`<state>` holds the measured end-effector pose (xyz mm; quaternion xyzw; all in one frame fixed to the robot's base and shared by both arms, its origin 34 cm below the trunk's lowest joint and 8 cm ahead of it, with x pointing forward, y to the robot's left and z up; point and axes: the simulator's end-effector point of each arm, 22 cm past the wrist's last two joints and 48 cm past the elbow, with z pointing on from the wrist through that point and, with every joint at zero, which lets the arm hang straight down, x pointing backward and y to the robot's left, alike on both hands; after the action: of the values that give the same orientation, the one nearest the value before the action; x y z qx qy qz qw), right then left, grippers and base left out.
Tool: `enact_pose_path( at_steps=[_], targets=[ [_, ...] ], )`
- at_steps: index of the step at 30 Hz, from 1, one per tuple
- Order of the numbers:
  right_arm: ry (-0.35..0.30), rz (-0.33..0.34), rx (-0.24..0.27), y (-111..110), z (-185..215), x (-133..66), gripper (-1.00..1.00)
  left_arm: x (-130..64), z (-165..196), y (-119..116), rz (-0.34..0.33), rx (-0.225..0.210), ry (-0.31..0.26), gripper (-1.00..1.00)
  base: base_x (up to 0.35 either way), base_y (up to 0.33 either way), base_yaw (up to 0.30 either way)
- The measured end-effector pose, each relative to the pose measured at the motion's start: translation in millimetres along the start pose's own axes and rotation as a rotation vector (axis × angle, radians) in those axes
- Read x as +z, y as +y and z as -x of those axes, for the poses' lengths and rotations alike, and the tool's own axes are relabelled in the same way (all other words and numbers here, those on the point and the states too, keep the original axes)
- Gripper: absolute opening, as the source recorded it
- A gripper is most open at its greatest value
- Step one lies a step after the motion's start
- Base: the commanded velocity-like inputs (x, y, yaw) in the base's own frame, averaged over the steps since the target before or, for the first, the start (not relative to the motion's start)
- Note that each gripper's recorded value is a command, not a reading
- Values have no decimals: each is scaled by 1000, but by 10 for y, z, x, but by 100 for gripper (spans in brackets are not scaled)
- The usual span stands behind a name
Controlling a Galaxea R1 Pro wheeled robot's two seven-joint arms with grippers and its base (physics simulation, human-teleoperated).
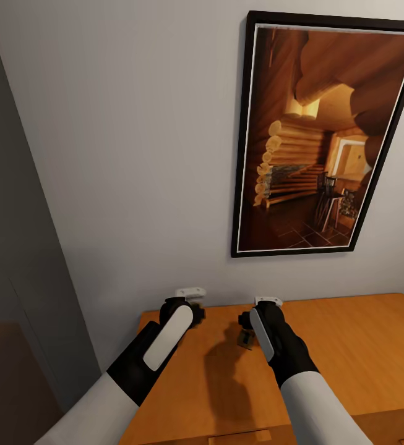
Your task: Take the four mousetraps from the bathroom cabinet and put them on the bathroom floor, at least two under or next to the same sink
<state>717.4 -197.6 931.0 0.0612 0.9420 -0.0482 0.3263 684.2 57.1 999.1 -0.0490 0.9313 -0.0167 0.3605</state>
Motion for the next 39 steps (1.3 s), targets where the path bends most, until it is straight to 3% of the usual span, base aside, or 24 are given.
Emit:
enact_pose_path(
  at_steps=[7,11,18,24,39],
  targets=[
    [59,146,105,333,-114,-28,100,0,35,38,16,6,-15,-100,0,0,0],
    [69,169,122,386,-130,-38,100,0,36,39,16,5,-15,-100,0,0,0],
    [70,160,124,363,-133,-33,100,11,49,76,19,-10,-11,-100,0,0,0],
    [71,78,126,182,-145,-12,100,21,67,119,22,-29,-7,-100,0,0,0],
    [69,72,113,192,-147,-18,100,25,65,125,23,-30,-6,-100,0,0,0]
  ],
)
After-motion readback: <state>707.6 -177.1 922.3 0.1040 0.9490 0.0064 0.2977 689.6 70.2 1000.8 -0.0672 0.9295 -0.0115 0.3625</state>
